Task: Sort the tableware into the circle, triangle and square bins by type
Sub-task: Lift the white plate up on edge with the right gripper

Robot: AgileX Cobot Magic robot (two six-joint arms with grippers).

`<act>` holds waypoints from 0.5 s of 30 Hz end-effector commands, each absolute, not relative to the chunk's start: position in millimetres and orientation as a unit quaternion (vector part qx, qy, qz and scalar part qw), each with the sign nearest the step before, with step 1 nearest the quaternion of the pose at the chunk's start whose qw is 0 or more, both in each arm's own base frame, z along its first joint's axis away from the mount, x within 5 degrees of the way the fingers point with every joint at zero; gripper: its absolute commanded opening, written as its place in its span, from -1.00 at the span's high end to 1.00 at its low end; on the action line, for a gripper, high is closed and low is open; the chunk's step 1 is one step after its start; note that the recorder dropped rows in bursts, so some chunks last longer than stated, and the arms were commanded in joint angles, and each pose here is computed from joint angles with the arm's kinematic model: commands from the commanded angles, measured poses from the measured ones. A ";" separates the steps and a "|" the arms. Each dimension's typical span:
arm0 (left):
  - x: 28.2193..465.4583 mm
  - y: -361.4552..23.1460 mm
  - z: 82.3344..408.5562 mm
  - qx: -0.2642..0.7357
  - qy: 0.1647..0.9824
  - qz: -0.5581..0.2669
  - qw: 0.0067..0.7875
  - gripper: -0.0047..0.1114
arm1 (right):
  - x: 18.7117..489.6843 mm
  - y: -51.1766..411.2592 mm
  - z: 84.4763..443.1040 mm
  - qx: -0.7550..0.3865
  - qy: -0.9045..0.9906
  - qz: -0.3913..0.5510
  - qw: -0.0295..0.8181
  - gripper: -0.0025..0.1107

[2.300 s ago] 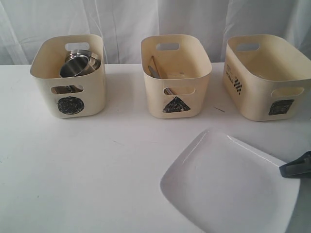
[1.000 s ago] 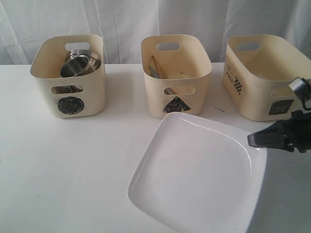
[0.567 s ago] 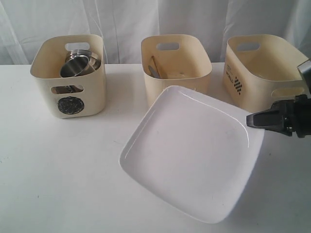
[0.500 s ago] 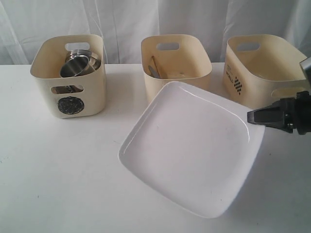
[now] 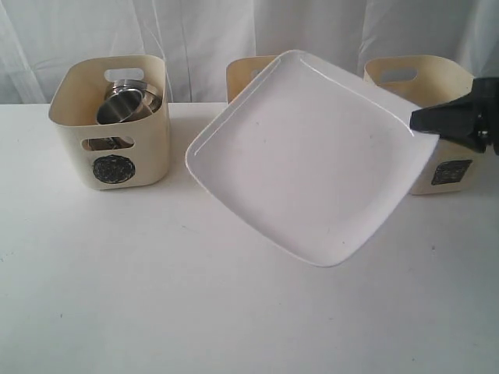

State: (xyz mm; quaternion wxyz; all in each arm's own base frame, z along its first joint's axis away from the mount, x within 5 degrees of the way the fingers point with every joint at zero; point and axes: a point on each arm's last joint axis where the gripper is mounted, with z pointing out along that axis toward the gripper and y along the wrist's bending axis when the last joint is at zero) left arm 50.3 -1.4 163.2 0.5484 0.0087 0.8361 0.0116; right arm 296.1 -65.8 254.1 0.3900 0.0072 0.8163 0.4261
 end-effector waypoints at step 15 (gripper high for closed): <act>50.1 -1.5 162.4 0.004 0.836 0.008 0.549 0.92 | 317.8 -185.2 360.5 0.117 0.725 0.364 0.574 0.96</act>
